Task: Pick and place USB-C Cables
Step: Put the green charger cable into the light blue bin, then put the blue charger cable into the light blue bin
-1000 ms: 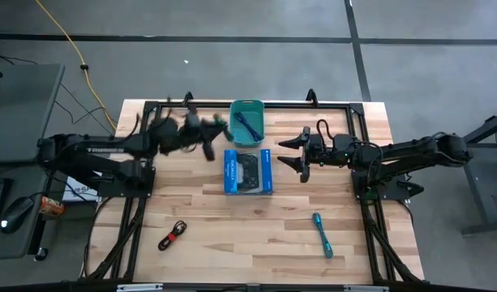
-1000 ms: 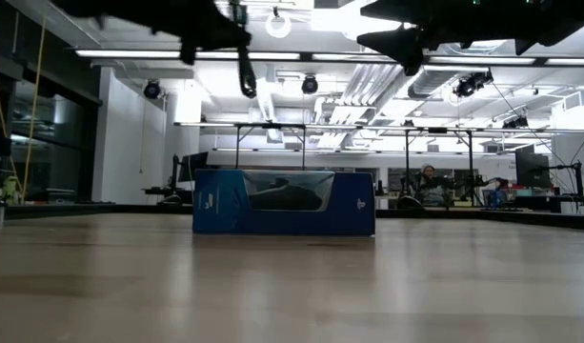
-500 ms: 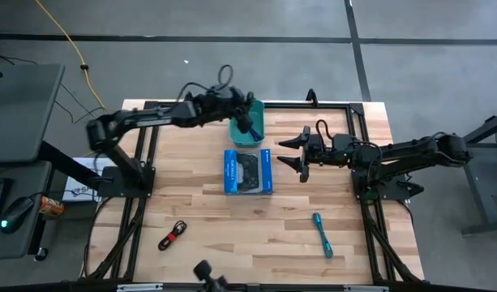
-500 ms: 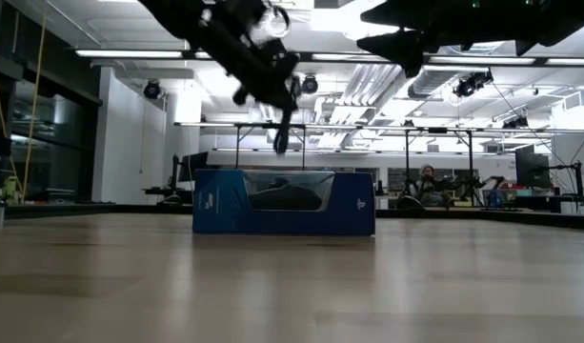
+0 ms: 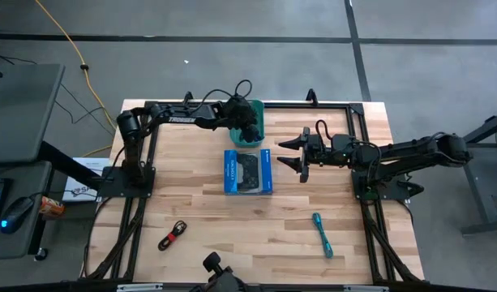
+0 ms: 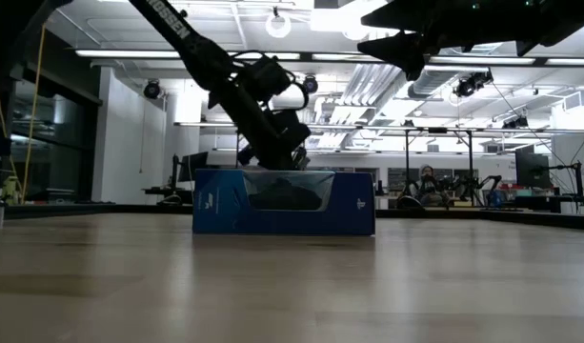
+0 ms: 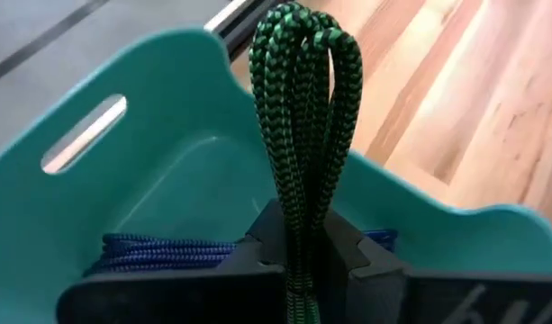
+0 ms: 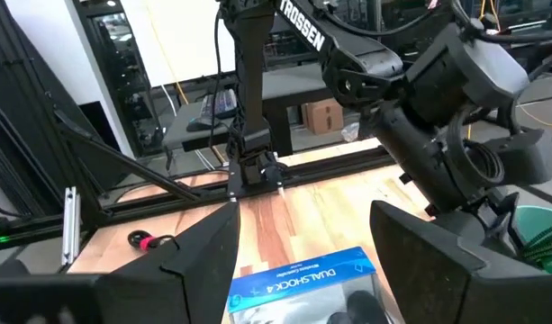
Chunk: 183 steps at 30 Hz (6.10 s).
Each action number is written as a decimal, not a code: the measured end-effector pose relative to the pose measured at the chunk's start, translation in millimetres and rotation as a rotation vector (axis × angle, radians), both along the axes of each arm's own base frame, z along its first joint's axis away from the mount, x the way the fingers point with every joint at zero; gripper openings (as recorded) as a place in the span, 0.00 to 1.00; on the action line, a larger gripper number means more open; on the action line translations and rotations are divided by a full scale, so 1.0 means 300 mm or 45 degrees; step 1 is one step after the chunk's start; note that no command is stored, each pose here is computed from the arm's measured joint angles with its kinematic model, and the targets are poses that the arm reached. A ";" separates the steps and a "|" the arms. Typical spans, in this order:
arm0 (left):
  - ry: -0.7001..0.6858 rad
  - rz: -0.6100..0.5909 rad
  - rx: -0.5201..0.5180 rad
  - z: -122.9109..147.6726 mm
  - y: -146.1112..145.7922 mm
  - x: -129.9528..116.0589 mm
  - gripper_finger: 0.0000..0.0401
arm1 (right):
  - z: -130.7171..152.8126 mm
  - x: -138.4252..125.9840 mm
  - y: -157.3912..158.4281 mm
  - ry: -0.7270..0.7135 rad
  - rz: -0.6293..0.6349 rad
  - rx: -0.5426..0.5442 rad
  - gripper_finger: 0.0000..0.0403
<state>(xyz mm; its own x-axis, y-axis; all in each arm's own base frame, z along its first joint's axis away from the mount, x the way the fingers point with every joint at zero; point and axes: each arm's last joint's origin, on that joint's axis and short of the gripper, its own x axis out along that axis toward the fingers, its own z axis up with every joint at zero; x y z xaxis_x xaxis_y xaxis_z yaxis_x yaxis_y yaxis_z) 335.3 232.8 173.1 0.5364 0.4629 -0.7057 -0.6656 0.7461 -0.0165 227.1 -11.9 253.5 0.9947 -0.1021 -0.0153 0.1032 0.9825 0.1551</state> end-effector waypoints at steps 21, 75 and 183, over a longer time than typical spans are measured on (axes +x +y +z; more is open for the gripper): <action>0.046 0.057 -0.002 -0.031 0.007 -0.001 0.17 | -0.001 0.000 0.000 0.005 0.000 0.000 0.60; -0.974 -0.671 0.539 0.244 -0.744 -0.369 0.47 | -0.013 -0.001 0.000 0.049 0.000 0.029 0.60; -0.909 -0.681 0.495 0.237 -0.745 -0.383 0.47 | -0.425 -0.167 0.595 1.676 -0.641 0.969 0.37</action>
